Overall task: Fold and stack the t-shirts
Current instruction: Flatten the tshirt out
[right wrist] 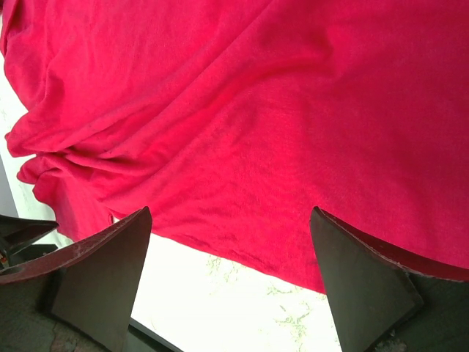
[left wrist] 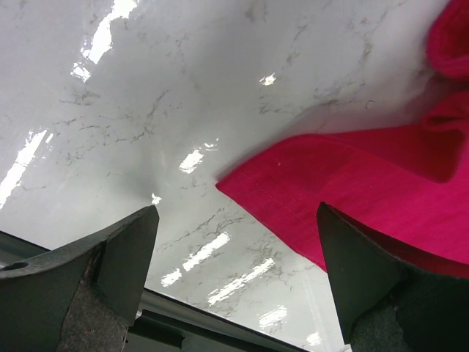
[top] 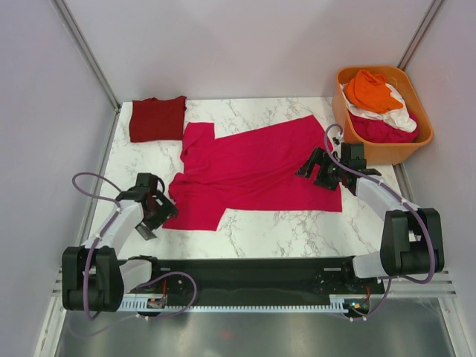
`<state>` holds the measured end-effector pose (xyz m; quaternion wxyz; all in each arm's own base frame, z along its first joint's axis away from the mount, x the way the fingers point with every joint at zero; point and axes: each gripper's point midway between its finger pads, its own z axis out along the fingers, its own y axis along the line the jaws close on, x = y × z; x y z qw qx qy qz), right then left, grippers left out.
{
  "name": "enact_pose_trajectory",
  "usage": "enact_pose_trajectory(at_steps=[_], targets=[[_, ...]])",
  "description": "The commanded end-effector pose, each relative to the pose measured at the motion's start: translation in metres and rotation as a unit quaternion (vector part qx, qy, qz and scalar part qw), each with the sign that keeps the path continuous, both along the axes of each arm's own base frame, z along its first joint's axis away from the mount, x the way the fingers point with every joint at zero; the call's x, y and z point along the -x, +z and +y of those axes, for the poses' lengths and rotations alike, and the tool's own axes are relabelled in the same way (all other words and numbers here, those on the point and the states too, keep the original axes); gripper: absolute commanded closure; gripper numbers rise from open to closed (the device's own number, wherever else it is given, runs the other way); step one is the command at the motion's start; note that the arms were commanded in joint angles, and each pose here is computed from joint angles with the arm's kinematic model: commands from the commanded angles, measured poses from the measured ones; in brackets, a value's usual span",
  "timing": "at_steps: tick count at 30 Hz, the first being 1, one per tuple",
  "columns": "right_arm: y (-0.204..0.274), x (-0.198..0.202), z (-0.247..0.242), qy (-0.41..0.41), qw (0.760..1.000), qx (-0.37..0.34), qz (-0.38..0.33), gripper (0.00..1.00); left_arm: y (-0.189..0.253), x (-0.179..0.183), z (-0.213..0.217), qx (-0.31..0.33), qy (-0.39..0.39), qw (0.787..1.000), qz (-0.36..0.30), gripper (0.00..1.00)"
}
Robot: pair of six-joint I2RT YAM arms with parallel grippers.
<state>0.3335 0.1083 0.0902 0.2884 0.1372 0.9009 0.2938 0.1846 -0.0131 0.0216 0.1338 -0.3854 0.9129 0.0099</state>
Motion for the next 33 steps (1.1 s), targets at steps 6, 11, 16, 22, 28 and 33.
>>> enact_pose_trajectory(at_steps=[6, 11, 16, 22, 28, 33], targets=[[0.003, -0.006, -0.003, 0.001, 1.000, 0.008, -0.014, 0.02, 0.023, -0.012, 0.002, -0.004, 0.018, 0.996, -0.087, 0.03], [0.004, -0.007, -0.002, 0.003, 1.000, 0.006, -0.015, 0.03, 0.026, -0.011, 0.002, -0.003, 0.018, 0.995, -0.101, 0.03], [0.004, -0.006, 0.000, 0.007, 1.000, 0.002, -0.018, 0.05, 0.036, -0.016, 0.002, -0.002, 0.018, 0.992, -0.125, 0.03], [0.003, -0.006, 0.000, 0.006, 1.000, 0.001, -0.017, 0.02, 0.034, -0.013, 0.002, -0.002, 0.018, 0.992, -0.127, 0.03], [0.006, -0.006, 0.001, 0.007, 1.000, -0.002, -0.024, 0.02, 0.138, -0.116, -0.041, 0.080, -0.095, 0.923, -0.365, 0.11], [0.008, -0.007, 0.000, 0.004, 1.000, -0.001, -0.031, 0.02, 0.171, -0.107, -0.018, 0.033, -0.044, 0.898, -0.438, 0.00]])
